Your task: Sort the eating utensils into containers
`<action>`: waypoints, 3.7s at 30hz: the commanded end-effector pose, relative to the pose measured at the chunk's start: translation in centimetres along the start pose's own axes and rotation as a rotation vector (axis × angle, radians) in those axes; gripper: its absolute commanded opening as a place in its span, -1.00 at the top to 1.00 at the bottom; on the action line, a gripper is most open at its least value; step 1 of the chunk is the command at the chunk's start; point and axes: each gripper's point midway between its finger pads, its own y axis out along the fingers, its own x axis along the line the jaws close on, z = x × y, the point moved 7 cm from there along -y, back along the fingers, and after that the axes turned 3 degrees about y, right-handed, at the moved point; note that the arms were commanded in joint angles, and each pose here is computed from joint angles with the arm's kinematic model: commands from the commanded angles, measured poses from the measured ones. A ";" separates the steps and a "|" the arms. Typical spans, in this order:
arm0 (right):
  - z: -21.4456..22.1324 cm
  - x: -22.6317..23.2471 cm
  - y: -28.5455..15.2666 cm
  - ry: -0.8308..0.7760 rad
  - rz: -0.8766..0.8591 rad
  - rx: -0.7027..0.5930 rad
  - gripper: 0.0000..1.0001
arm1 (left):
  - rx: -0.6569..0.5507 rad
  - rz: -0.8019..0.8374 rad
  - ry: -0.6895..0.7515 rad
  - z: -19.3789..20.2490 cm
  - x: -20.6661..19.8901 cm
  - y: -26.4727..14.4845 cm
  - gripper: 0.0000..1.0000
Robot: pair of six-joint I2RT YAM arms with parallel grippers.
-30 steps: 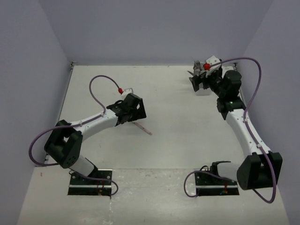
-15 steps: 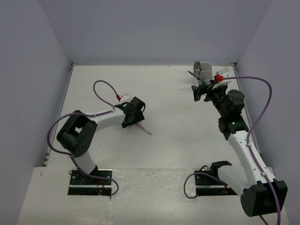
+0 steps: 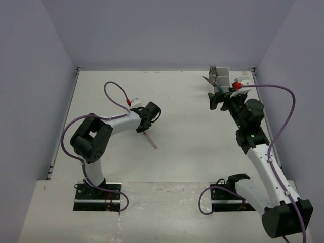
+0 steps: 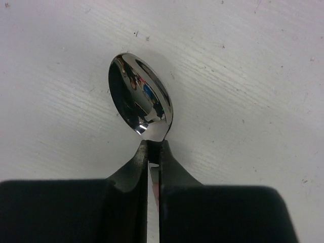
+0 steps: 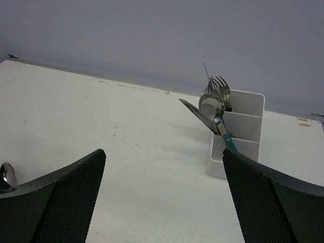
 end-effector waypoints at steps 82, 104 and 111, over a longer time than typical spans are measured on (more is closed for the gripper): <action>2.2 -10.0 13.9 -0.321 -0.407 0.059 1.00 | -0.439 0.267 -0.019 -10.6 8.9 -10.7 -1.00; 7.7 -17.7 18.5 -0.360 -0.519 0.124 0.93 | -0.428 0.258 -0.019 -11.6 7.8 -10.2 -1.00; 10.0 -18.1 17.3 -0.301 -0.533 0.174 0.85 | -0.454 0.239 -0.022 -12.0 8.2 -10.4 -1.00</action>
